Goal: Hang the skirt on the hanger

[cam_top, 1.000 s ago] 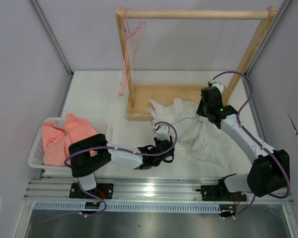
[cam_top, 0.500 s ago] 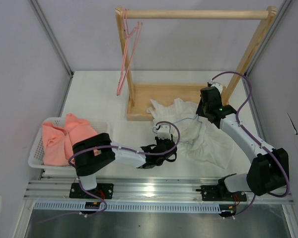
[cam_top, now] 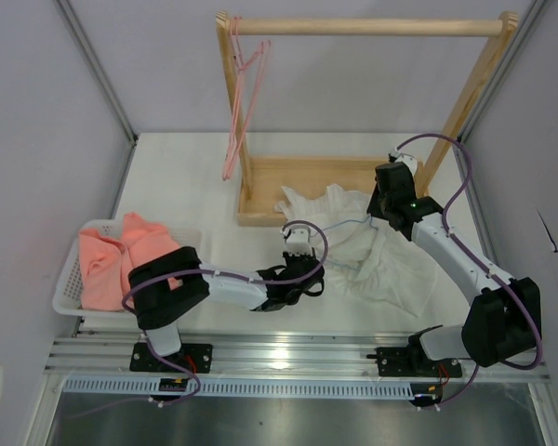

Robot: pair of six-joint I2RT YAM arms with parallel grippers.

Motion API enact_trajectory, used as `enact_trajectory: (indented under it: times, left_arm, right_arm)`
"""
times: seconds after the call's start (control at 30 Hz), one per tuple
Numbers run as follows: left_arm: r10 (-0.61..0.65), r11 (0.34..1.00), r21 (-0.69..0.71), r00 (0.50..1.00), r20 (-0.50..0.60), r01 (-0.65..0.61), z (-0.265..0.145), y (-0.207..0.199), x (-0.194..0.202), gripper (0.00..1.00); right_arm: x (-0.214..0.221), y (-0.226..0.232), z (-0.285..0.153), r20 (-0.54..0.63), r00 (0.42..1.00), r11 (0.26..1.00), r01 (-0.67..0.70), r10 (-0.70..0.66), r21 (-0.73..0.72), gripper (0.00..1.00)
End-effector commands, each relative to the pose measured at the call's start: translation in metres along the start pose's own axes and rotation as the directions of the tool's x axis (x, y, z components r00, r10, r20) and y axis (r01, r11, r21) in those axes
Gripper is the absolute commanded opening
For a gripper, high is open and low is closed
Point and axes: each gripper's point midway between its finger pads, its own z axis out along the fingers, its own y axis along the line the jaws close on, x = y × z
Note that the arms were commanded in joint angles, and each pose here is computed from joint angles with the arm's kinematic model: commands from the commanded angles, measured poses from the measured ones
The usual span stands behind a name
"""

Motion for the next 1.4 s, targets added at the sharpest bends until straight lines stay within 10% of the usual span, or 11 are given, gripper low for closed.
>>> enact_trajectory:
  times: [0.0,1.37]
  left_arm:
    - [-0.084,0.996,0.017,0.995,0.055,0.083,-0.013,0.01,-0.042,0.0]
    - [-0.147,0.988,-0.035,0.986,0.081,0.15,-0.096,0.102,-0.181,0.0]
  right_arm:
    - [-0.023,0.001,-0.005,0.097,0.995,1.0,-0.012,0.013,-0.01,0.0]
    - [-0.001,0.01,-0.053,0.45,0.872,0.98,0.154,-0.194,0.125,0.0]
